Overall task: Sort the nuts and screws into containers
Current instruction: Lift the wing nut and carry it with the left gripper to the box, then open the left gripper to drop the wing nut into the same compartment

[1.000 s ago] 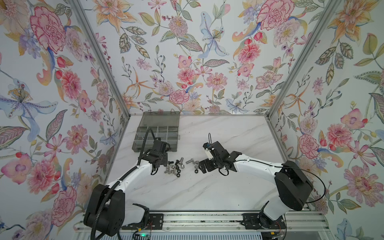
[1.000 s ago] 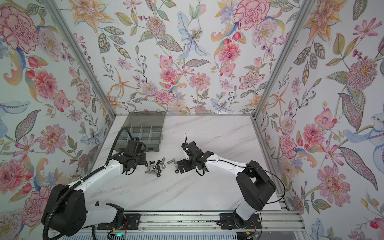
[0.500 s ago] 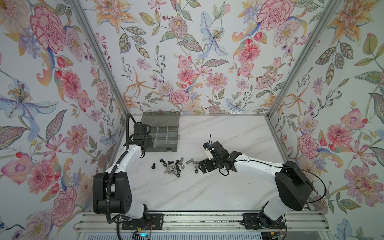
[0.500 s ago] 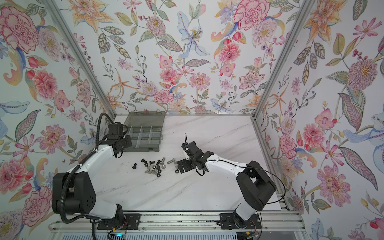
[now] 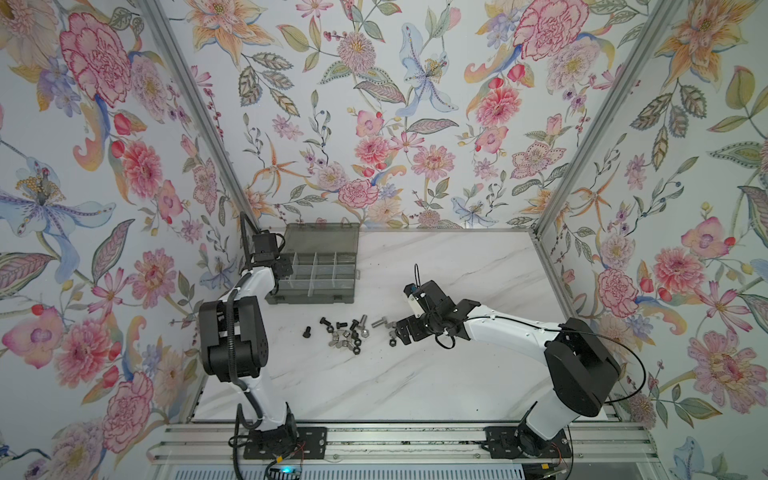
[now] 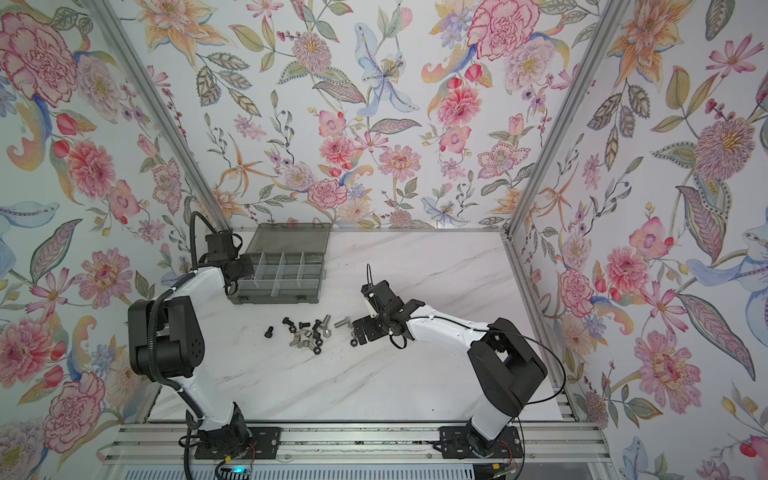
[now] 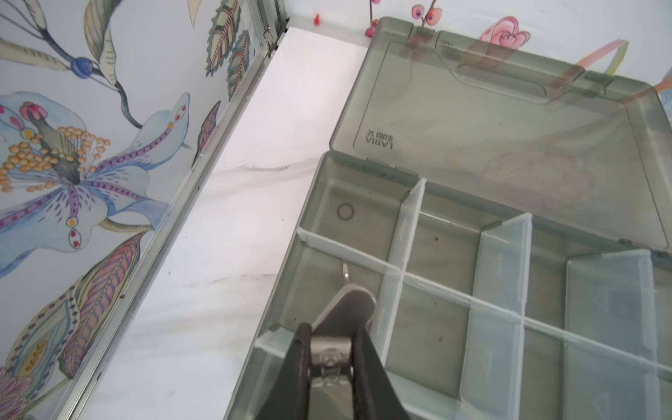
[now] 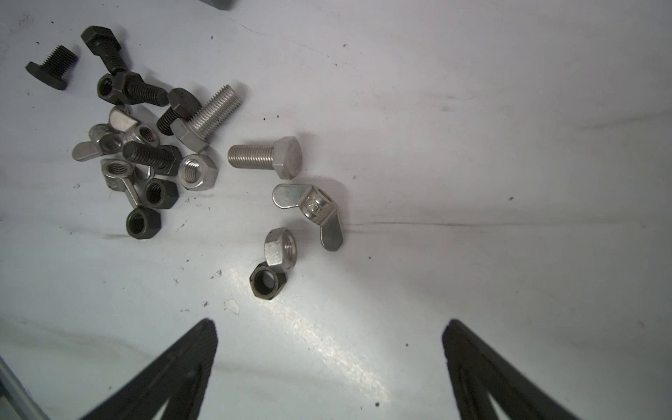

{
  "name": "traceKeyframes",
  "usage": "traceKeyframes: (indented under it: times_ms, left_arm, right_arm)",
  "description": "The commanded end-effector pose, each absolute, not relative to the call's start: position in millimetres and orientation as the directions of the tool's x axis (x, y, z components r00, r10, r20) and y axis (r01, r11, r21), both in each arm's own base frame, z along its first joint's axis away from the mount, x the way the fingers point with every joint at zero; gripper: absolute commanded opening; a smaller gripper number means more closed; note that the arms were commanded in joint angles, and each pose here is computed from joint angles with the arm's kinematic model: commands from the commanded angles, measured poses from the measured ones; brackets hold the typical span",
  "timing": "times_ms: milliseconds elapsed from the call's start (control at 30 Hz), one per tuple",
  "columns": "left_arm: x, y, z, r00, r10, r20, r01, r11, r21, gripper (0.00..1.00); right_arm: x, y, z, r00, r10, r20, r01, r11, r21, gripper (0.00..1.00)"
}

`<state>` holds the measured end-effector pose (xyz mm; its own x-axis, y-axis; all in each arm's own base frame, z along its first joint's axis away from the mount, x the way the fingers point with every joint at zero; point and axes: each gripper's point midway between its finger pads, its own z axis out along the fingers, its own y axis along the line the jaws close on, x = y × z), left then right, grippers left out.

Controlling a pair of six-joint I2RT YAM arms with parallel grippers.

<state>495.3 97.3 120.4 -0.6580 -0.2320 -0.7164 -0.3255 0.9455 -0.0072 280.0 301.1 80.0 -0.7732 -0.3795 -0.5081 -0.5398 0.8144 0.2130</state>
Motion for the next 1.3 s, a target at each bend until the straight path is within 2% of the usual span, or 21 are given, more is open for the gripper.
traceKeyframes:
  times_ms: [0, 567, 800, 1033, 1267]
  left_arm:
    - [517.6, 101.4, 130.4, -0.618, -0.232, -0.751, -0.311, 0.95, -0.038, 0.0]
    - [517.3, 102.0, 77.4, -0.699, -0.247, -0.671, -0.315, 0.949, -0.02, 0.0]
    - [511.4, 105.0, 77.4, -0.695, -0.258, -0.671, -0.341, 0.94, -0.009, 0.34]
    - [507.5, 94.6, 84.7, -0.706, -0.267, -0.656, -0.316, 0.948, -0.046, 0.43]
    - [496.5, 51.0, 135.5, -0.674, -0.207, -0.709, -0.239, 0.969, -0.056, 0.55]
  right_arm:
    - [280.2, 306.0, 79.0, -0.772, -0.4, -0.494, -0.552, 0.808, 0.208, 0.99]
    - [282.4, 298.4, 82.8, -0.77, -0.396, -0.501, -0.55, 0.809, 0.206, 0.99]
    - [282.2, 291.2, 83.7, -0.775, -0.384, -0.502, -0.538, 0.817, 0.205, 0.99]
    - [279.0, 289.3, 91.2, -0.777, -0.373, -0.507, -0.533, 0.818, 0.216, 0.99]
    - [273.9, 280.9, 107.0, -0.769, -0.346, -0.538, -0.523, 0.824, 0.218, 0.99]
